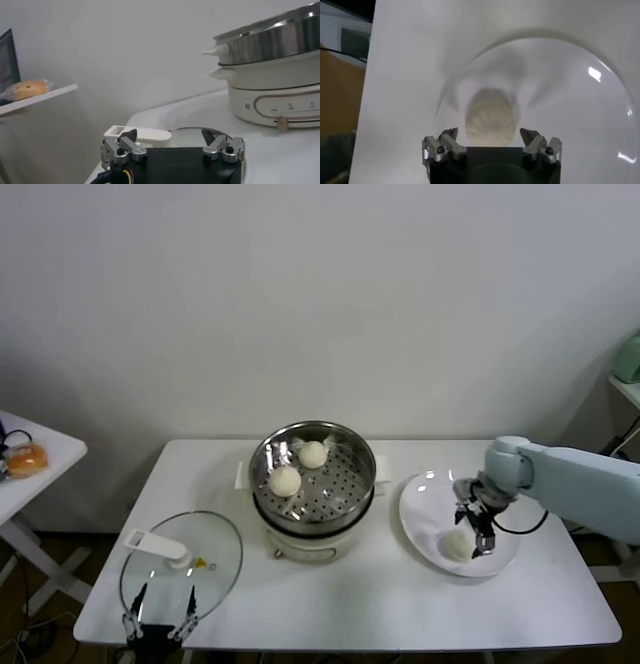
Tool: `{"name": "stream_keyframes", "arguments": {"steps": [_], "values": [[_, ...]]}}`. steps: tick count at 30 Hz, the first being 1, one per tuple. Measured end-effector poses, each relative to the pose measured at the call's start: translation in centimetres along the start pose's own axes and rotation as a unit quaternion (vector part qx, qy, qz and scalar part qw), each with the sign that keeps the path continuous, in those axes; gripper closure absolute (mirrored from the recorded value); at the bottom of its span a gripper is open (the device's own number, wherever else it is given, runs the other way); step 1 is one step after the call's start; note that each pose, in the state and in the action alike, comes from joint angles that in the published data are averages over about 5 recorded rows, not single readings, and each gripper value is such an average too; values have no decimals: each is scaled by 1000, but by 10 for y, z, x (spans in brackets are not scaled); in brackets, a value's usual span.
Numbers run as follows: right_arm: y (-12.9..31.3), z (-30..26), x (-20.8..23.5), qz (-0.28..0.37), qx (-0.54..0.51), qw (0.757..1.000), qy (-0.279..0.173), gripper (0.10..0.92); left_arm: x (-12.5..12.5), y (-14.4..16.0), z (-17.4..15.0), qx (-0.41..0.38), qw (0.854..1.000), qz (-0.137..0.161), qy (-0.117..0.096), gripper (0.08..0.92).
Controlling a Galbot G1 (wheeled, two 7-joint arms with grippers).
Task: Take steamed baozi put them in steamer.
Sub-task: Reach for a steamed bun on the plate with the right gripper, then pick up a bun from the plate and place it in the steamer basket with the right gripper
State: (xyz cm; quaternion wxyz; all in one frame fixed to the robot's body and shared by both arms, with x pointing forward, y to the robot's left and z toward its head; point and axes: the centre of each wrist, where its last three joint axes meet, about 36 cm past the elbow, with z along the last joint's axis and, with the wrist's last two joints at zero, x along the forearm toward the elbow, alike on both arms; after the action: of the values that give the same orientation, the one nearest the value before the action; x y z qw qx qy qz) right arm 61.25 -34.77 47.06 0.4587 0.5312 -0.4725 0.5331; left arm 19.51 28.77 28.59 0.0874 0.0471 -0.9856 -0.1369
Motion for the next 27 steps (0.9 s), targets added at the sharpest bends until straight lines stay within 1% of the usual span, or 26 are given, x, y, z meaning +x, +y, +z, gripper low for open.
{"name": "stream_keyframes", "arguments": {"steps": [3, 6, 12, 17, 23, 27], "values": [[0, -2, -5, 1, -1, 1000, -2, 201, -1, 0, -1, -1, 1000, 1, -1, 177], [1, -4, -10, 0, 0, 1000, -3, 220, 0, 0, -1, -1, 1000, 1, 0, 177], [0, -3, -13, 2, 0, 1000, 0, 287, 2, 1, -2, -2, 1000, 0, 1, 177], [-2, -3, -10, 6, 4, 1000, -1, 360, 1, 2, -3, -2, 1000, -1, -2, 177], [-7, -6, 4, 12, 21, 1000, -5, 386, 4, 3, -3, -3, 1000, -1, -1, 177], [-16, -13, 30, 22, 46, 999, -11, 391, 5, 4, -4, -5, 1000, -3, -1, 177]]}}
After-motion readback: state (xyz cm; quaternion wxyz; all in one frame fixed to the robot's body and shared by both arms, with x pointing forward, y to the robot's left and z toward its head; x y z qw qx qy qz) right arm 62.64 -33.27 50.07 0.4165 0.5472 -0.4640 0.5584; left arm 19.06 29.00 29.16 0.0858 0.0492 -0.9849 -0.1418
